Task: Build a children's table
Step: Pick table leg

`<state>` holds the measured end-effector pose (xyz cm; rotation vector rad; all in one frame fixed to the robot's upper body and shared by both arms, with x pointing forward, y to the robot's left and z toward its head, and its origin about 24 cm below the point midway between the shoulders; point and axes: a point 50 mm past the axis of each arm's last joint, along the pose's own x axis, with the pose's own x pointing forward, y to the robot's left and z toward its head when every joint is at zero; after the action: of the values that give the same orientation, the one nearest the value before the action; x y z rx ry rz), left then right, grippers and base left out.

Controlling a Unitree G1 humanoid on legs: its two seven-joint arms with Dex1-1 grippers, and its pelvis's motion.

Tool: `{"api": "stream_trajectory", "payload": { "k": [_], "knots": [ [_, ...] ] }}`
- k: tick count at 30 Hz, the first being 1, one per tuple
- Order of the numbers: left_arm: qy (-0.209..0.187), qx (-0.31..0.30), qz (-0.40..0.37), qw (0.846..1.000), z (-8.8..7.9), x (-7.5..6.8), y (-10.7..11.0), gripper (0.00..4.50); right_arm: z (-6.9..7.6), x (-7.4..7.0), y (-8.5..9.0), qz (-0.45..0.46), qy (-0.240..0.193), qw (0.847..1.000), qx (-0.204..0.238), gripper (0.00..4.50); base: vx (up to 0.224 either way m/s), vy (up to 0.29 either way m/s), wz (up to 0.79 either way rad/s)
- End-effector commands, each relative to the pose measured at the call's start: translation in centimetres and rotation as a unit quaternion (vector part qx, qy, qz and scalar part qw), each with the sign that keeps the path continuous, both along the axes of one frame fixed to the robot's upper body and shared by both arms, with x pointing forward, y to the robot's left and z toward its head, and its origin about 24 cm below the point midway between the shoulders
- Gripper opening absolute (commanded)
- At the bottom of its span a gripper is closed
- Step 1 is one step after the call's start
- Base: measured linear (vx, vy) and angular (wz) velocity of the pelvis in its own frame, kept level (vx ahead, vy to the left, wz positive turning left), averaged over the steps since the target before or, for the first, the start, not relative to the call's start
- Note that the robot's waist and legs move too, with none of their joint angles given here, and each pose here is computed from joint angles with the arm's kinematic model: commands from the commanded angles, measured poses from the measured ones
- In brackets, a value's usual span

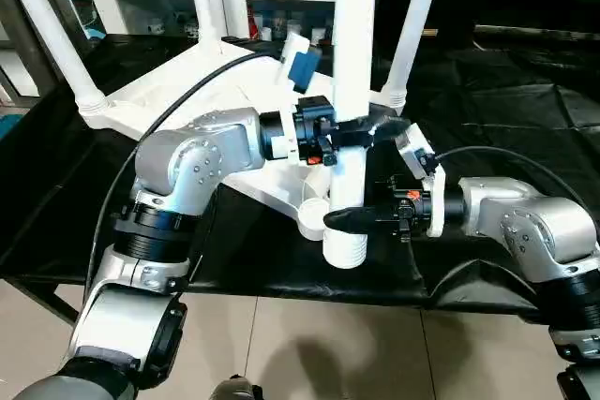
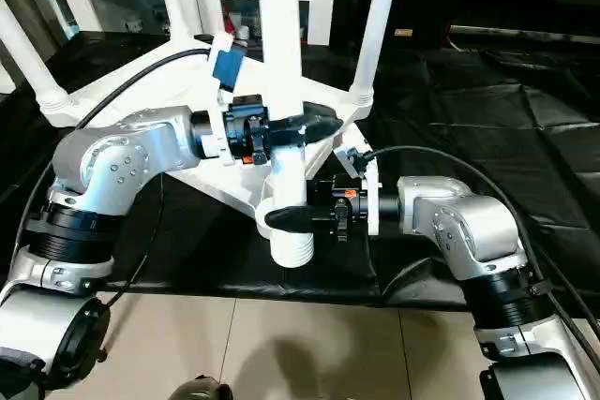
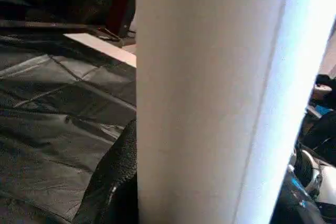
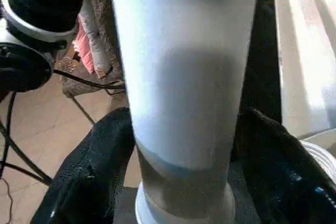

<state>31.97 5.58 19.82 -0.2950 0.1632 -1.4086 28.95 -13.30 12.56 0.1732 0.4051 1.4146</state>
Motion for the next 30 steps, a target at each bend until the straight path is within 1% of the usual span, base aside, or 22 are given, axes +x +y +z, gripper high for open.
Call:
{"api": "stream_trajectory", "payload": {
  "k": [1, 2, 3, 4, 7, 8, 9, 11, 12, 13, 14, 21, 22, 23, 24, 27, 28, 30],
  "knots": [
    [-0.022, 0.004, -0.008, 1.000, 0.94, -0.16, -0.22, 1.77, 0.49, 0.14, 0.07, 0.009, -0.011, 1.000, 0.002, 3.07, 0.000, 0.000, 0.00],
    [-0.023, 0.004, -0.008, 1.000, 0.95, -0.14, -0.23, 1.77, 0.42, 0.04, 0.12, 0.012, -0.009, 1.000, 0.002, 3.07, 0.000, 0.000, 0.00],
    [-0.023, 0.004, -0.009, 1.000, 0.95, -0.14, -0.24, 1.77, 0.37, -0.02, 0.15, 0.015, -0.008, 1.000, 0.002, 2.80, 0.000, 0.000, 0.00],
    [-0.023, 0.004, -0.009, 1.000, 0.95, -0.14, -0.24, 1.77, 0.37, -0.03, 0.16, 0.015, -0.008, 1.000, 0.002, 2.74, 0.000, 0.000, 0.00],
    [-0.024, 0.004, -0.008, 1.000, 1.00, -0.10, -0.26, 1.77, 0.27, -0.10, 0.19, 0.019, -0.004, 1.000, 0.003, 2.74, 0.000, 0.000, 0.00],
    [-0.024, 0.005, -0.008, 1.000, 0.99, -0.09, -0.26, 1.77, 0.24, -0.10, 0.17, 0.019, -0.003, 1.000, 0.003, 2.57, 0.000, 0.000, 0.00],
    [-0.024, 0.005, -0.008, 1.000, 0.99, -0.09, -0.25, 1.77, 0.23, -0.10, 0.17, 0.019, -0.003, 1.000, 0.003, 2.31, 0.000, 0.000, 0.00],
    [-0.024, 0.005, -0.008, 1.000, 1.00, -0.09, -0.24, 1.77, 0.18, -0.10, 0.15, 0.020, -0.001, 1.000, 0.002, 2.30, 0.000, 0.000, 0.00],
    [-0.024, 0.005, -0.008, 1.000, 1.00, -0.08, -0.23, 1.77, 0.17, -0.09, 0.14, 0.020, -0.001, 1.000, 0.002, 2.17, 0.000, 0.000, 0.00],
    [-0.024, 0.004, -0.009, 1.000, 1.01, -0.09, -0.24, 1.77, 0.17, -0.09, 0.14, 0.020, -0.001, 1.000, 0.002, 2.17, 0.000, 0.000, 0.00],
    [-0.024, 0.004, -0.009, 1.000, 1.01, -0.11, -0.24, 1.77, 0.15, -0.09, 0.13, 0.020, 0.000, 1.000, 0.002, 1.98, 0.000, 0.000, 0.00],
    [-0.025, 0.000, -0.004, 1.000, 1.09, 0.03, -0.23, 1.77, -0.09, -0.02, 0.17, 0.016, 0.001, 1.000, 0.005, 1.91, 0.000, 0.000, 0.00],
    [-0.024, 0.001, 0.010, 1.000, 1.06, 0.20, -0.22, 1.77, -0.09, -0.01, 0.19, 0.014, 0.001, 1.000, 0.007, 1.90, 0.000, 0.000, 0.00],
    [-0.024, 0.001, 0.010, 1.000, 1.06, 0.20, -0.22, 2.12, -0.09, -0.01, 0.19, 0.014, 0.001, 1.000, 0.007, 1.90, 0.000, 0.000, 0.00],
    [-0.014, -0.007, 0.019, 1.000, 1.07, 0.37, -0.27, 2.47, -0.09, 0.01, 0.19, 0.011, 0.000, 1.000, 0.009, 1.90, 0.000, 0.000, 0.00],
    [-0.005, -0.015, 0.015, 1.000, 1.04, 0.28, -0.09, 2.53, -0.02, 0.09, 0.14, 0.000, -0.005, 1.000, 0.019, 1.90, 0.000, 0.000, 0.00],
    [-0.004, -0.017, 0.015, 1.000, 1.05, 0.28, -0.07, 2.82, 0.00, 0.10, 0.14, -0.001, -0.006, 1.000, 0.020, 1.89, 0.000, 0.000, 0.00],
    [-0.005, -0.038, 0.031, 0.999, 1.17, 0.41, -0.01, 2.94, 0.14, 0.27, 0.07, -0.019, -0.017, 0.999, 0.034, 1.89, 0.000, 0.000, 0.00]
  ]
}}
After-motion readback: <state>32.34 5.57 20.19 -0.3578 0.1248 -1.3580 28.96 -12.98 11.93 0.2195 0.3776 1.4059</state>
